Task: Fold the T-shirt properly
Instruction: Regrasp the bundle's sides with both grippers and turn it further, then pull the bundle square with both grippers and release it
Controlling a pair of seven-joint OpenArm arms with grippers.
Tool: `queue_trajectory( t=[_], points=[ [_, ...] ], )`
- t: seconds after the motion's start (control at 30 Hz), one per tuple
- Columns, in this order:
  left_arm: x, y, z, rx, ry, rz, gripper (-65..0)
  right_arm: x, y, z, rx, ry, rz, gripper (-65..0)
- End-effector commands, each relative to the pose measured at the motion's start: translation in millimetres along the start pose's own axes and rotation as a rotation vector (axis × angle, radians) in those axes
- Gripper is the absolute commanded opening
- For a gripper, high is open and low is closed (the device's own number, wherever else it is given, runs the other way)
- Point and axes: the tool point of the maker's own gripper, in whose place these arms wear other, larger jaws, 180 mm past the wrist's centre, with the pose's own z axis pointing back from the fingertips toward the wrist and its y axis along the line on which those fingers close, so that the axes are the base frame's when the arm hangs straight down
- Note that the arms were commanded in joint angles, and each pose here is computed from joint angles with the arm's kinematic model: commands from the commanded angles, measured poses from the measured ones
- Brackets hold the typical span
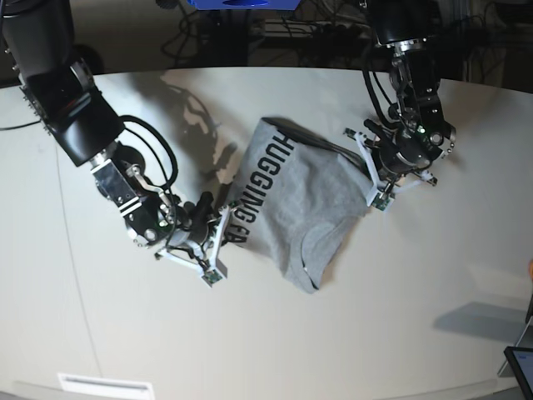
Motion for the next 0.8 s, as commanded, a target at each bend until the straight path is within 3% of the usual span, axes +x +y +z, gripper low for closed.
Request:
queue_trajectory(
  t=[0.0,0.3,0.53,0.77],
  points=[
    [7,7,1,0.014,-0.016,0.002,-65.0,-11,-5,3,-0.004,0.047,-0.001,-63.8],
    [31,9,-19,-0.026,-0.019,-0.007,-65.0,-40,6,16,0.019,0.051,0.009,-63.8],
    [81,-9,-38,-0.061,-0.11,-0.042,-65.0,-76,17,21,0.04,0.095,-0.004,-63.8],
    [126,-7,-51,-0.085,-0.14,-0.08,-65.0,-98,8,40,-0.012,0.088,-0.075,-63.8]
  ],
)
